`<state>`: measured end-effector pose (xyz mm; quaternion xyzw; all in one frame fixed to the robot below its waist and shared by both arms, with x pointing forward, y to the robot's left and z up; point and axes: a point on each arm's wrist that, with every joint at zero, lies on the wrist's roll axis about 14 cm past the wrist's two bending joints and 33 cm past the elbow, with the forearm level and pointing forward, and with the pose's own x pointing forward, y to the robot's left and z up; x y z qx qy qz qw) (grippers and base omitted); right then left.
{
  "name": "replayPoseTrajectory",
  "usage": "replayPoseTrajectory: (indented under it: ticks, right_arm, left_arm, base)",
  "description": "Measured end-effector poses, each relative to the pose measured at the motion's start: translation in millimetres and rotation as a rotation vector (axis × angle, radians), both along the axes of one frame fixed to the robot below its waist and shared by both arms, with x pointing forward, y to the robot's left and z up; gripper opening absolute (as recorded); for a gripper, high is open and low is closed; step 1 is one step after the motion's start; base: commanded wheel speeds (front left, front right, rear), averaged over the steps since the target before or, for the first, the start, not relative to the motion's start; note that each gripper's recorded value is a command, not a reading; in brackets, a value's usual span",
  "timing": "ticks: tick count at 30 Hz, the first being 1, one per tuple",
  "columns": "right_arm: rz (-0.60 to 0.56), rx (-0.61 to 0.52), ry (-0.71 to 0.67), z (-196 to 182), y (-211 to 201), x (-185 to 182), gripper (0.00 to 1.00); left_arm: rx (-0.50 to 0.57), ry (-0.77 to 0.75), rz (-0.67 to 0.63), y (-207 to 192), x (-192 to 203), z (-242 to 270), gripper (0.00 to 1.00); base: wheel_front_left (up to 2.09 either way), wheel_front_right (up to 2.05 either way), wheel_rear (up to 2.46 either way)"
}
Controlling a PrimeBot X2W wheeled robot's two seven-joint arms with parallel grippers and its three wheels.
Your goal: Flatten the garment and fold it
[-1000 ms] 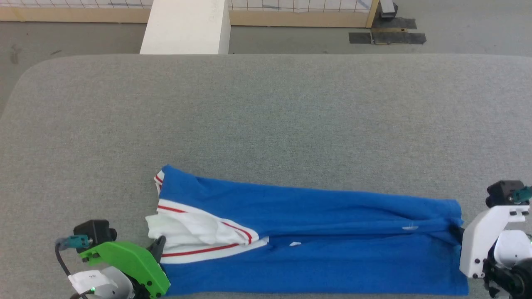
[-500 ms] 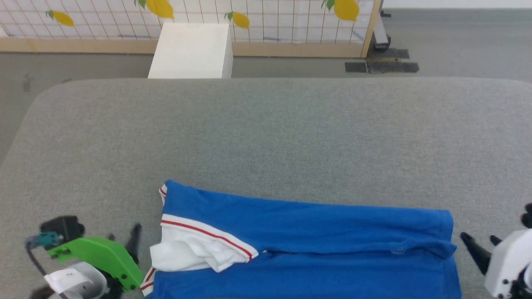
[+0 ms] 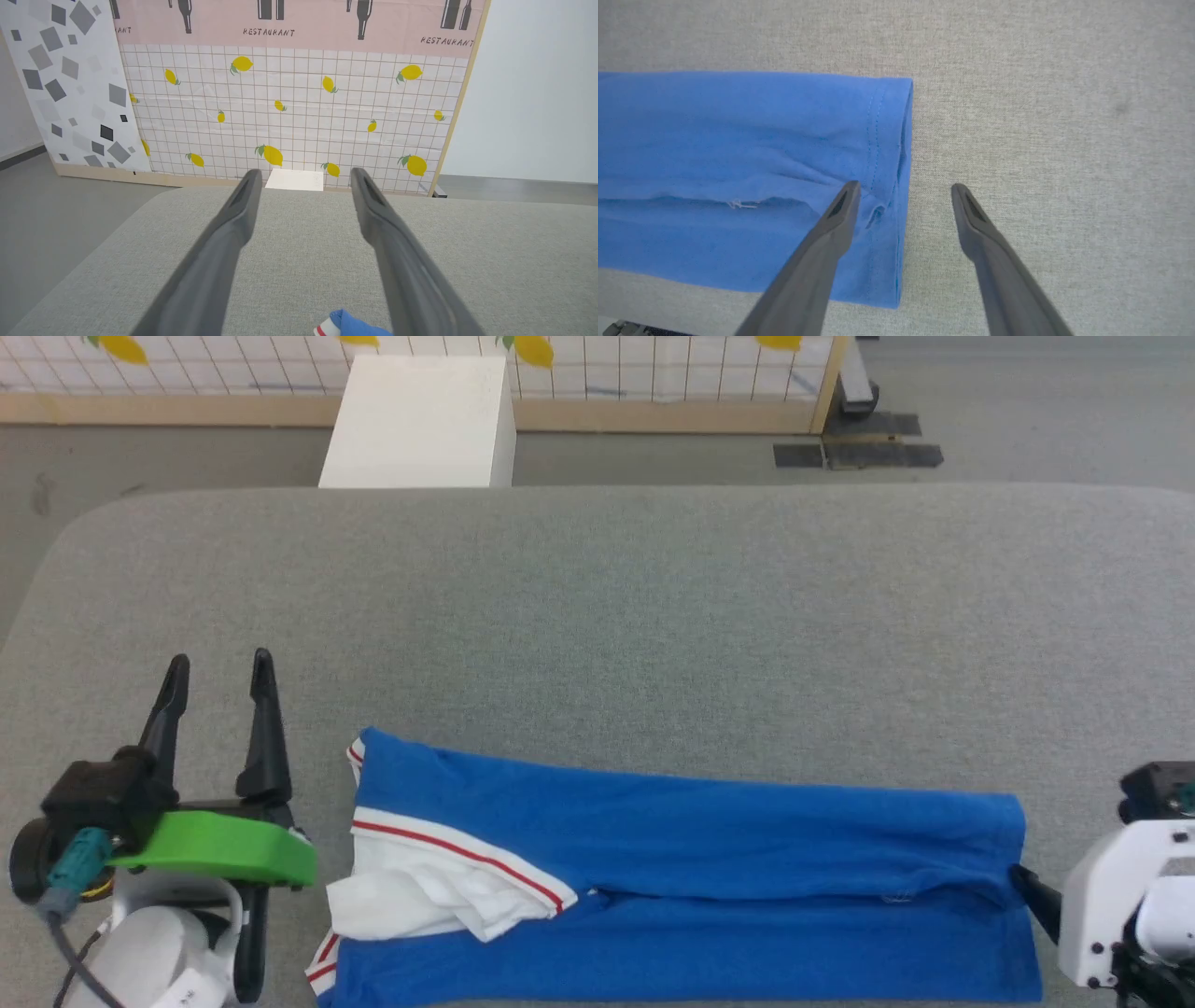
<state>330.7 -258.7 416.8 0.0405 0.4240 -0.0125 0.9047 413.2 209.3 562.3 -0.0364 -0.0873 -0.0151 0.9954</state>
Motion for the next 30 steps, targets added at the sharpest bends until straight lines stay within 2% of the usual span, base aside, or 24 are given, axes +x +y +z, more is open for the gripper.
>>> replayPoseTrajectory:
  ticks: [7,11,12,13,14,21,30]
  right_arm:
    - [0.075,-0.011,0.149,-40.1,16.3,1.2,1.0]
    - [0.096,-0.02,0.176,-49.5,16.6,7.6,1.0]
    - [0.098,-0.012,0.184,-51.3,17.6,9.0,0.84]
    - [0.1,-0.005,0.188,-52.0,18.5,10.3,0.3]
    - [0.101,0.001,0.189,-52.1,18.5,11.6,0.0]
    - [0.073,0.022,0.185,-47.2,5.5,15.6,0.0]
    - [-0.118,-0.163,0.178,-24.8,-98.2,17.5,0.0]
  left_arm:
    - [0.014,-0.013,-0.026,-12.3,10.7,-8.1,1.0]
    - [0.019,-0.005,-0.019,-10.7,14.1,-15.2,1.0]
    - [0.016,-0.001,-0.014,-9.1,14.9,-17.2,1.0]
    - [0.012,0.003,-0.01,-7.8,15.3,-19.0,1.0]
    - [0.012,0.005,-0.007,-6.6,15.8,-20.2,1.0]
    - [-0.001,0.002,0.006,-1.0,16.9,-21.6,1.0]
    - [0.018,0.022,-0.006,-1.5,19.1,-31.3,1.0]
  base:
    - [0.0,0.0,0.0]
    - [0.0,0.0,0.0]
    - [0.0,0.0,0.0]
    - [0.0,0.0,0.0]
    - [0.0,0.0,0.0]
    - [0.0,0.0,0.0]
    - [0.0,0.0,0.0]
